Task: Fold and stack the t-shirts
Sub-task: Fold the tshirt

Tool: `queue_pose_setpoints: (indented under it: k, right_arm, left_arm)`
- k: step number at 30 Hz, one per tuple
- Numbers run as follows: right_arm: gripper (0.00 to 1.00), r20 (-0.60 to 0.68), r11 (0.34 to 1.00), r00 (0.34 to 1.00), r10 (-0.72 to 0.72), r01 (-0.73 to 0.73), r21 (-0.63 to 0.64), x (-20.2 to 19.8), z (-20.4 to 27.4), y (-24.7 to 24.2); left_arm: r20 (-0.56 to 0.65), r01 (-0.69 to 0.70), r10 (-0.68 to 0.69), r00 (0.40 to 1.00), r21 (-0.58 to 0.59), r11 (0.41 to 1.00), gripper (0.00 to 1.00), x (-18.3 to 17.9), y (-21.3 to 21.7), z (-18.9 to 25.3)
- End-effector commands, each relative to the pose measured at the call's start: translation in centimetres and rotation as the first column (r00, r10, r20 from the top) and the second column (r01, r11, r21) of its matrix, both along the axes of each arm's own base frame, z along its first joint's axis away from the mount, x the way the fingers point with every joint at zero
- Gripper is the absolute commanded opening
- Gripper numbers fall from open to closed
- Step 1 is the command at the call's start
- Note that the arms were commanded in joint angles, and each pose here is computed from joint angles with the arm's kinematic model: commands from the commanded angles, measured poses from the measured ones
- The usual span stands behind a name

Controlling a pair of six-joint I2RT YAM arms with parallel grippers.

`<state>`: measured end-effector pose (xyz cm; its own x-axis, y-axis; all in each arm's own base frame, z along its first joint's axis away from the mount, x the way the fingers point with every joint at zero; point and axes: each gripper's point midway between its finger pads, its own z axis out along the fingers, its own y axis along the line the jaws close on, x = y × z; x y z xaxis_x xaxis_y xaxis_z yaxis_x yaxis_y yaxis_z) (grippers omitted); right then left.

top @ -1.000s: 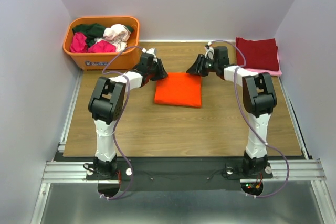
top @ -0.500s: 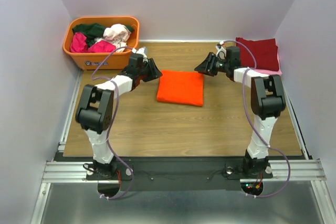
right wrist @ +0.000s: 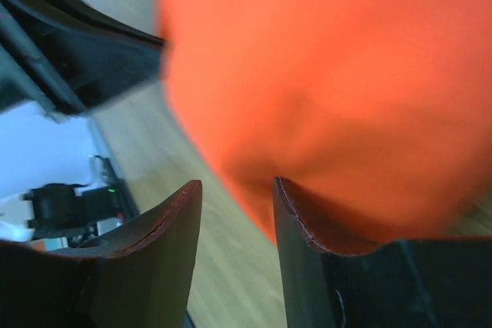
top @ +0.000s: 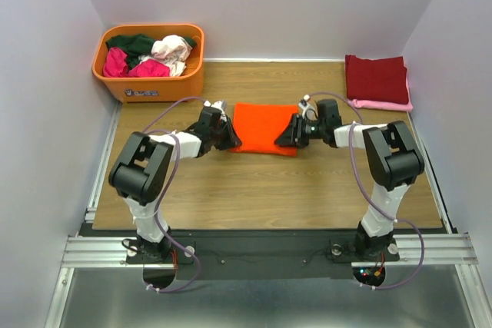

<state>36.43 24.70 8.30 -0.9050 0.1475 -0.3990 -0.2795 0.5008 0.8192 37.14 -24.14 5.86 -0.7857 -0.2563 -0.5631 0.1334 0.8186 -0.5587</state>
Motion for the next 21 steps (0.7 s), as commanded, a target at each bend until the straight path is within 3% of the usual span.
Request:
queue_pose_setpoints:
  k: [1,4,7,12,13,15,16,17,18,21]
  right_arm:
    - [0.47,-0.009,0.996,0.999,-0.032,0.031,-0.079,-0.2,-4.2,-2.1]
    - [0.46,-0.029,0.993,0.997,-0.072,0.068,-0.1,-0.1,-5.5,-3.9]
    - [0.46,0.028,0.992,0.997,-0.067,0.069,-0.107,0.3,-3.0,-4.2]
    - [0.58,0.119,0.954,0.982,-0.145,0.17,-0.247,0.7,1.2,-6.6]
    - [0.65,0.167,0.94,0.97,-0.177,0.217,-0.264,1.2,3.1,-7.4]
    - [0.75,0.164,0.879,0.951,-0.262,0.306,-0.367,1.1,2.9,-9.6]
    - [0.87,0.193,0.85,0.933,-0.303,0.357,-0.389,1.3,4.1,-10.7]
    - [0.93,0.168,0.814,0.926,-0.337,0.376,-0.442,0.6,3.6,-11.8]
    - [0.98,0.193,0.753,0.9,-0.391,0.434,-0.495,0.8,3.6,-13.5]
    - [1.0,0.206,0.641,0.852,-0.481,0.502,-0.581,-0.1,3.6,-16.9]
  left_arm:
    - [-0.099,-0.058,0.061,0.993,0.04,0.998,0.29,-1.1,1.5,-4.3]
    - [-0.141,-0.083,0.088,0.986,0.039,0.996,0.29,-2.3,2.0,-5.3]
    - [-0.132,-0.101,0.105,0.986,0.037,0.994,0.31,-3.2,2.6,-4.1]
    - [0.007,-0.103,0.103,0.995,0.15,0.983,0.57,-3.7,2.9,0.8]
    - [0.102,-0.135,0.118,0.988,0.184,0.974,0.65,-2.6,2.9,3.5]
    - [0.148,-0.099,0.064,0.987,0.247,0.964,0.71,-3.4,1.3,5.3]
    - [0.202,-0.126,0.072,0.977,0.27,0.955,0.74,-2.6,0.8,7.4]
    - [0.209,-0.107,0.04,0.977,0.32,0.941,0.75,-2.9,0.5,7.6]
    - [0.223,-0.092,0.015,0.975,0.339,0.936,0.75,-3.0,-0.5,8.2]
    - [0.24,-0.023,-0.096,0.966,0.45,0.893,0.75,-3.6,-4.0,7.7]
